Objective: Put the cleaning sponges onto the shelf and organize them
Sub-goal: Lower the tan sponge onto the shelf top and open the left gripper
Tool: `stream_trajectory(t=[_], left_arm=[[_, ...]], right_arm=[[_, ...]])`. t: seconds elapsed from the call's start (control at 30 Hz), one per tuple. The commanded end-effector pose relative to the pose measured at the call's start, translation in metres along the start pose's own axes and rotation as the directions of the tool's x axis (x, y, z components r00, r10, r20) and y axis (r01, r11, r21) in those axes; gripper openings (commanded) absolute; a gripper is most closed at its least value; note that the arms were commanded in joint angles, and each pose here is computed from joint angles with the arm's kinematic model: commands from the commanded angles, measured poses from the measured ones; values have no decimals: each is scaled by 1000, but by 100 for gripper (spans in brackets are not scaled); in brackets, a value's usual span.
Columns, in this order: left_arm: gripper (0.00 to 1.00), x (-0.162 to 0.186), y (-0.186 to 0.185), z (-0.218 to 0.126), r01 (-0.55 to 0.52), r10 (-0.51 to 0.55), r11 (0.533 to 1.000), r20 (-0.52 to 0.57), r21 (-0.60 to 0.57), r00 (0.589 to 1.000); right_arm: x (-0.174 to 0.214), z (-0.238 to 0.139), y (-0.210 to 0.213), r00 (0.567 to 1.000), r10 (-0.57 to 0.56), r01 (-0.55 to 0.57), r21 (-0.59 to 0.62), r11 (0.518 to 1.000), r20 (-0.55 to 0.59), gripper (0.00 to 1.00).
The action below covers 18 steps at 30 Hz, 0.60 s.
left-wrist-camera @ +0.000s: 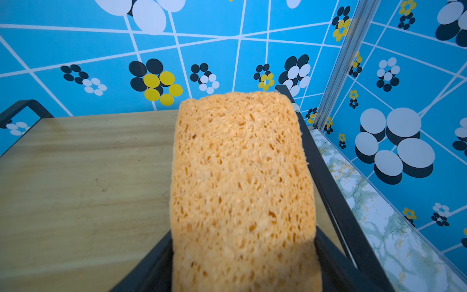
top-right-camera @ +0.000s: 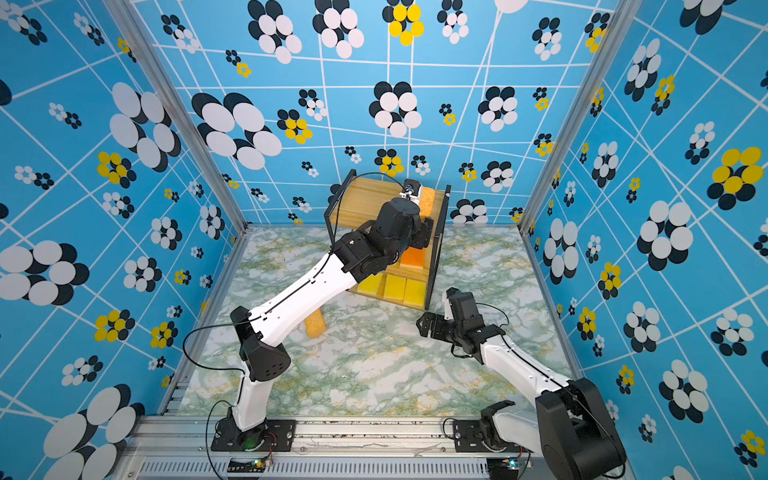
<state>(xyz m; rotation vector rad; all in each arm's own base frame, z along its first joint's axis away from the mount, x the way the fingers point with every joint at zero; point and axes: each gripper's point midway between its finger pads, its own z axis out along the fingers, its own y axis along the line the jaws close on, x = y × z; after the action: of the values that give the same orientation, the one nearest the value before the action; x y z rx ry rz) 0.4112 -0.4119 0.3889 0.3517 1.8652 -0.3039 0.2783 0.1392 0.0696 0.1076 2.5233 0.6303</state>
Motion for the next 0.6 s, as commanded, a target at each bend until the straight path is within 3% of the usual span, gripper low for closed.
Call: stream_trajectory(t=[0.0,0.43,0.57], left_arm=[[77,12,1,8,-7,6,1000,-21,-24,1000],[83,16,3,10,-10,9,999,-27,-36,1000],[90,15,5,9,-14,13,999,-27,-50,1000]], right_arm=[[-1,-3,0,1000,2,-2,-2,1000,6,99],[-2,-4,0,1000,-3,3,0,1000,7,99],[-2,-4,1,1000,-3,3,-2,1000,4,99]])
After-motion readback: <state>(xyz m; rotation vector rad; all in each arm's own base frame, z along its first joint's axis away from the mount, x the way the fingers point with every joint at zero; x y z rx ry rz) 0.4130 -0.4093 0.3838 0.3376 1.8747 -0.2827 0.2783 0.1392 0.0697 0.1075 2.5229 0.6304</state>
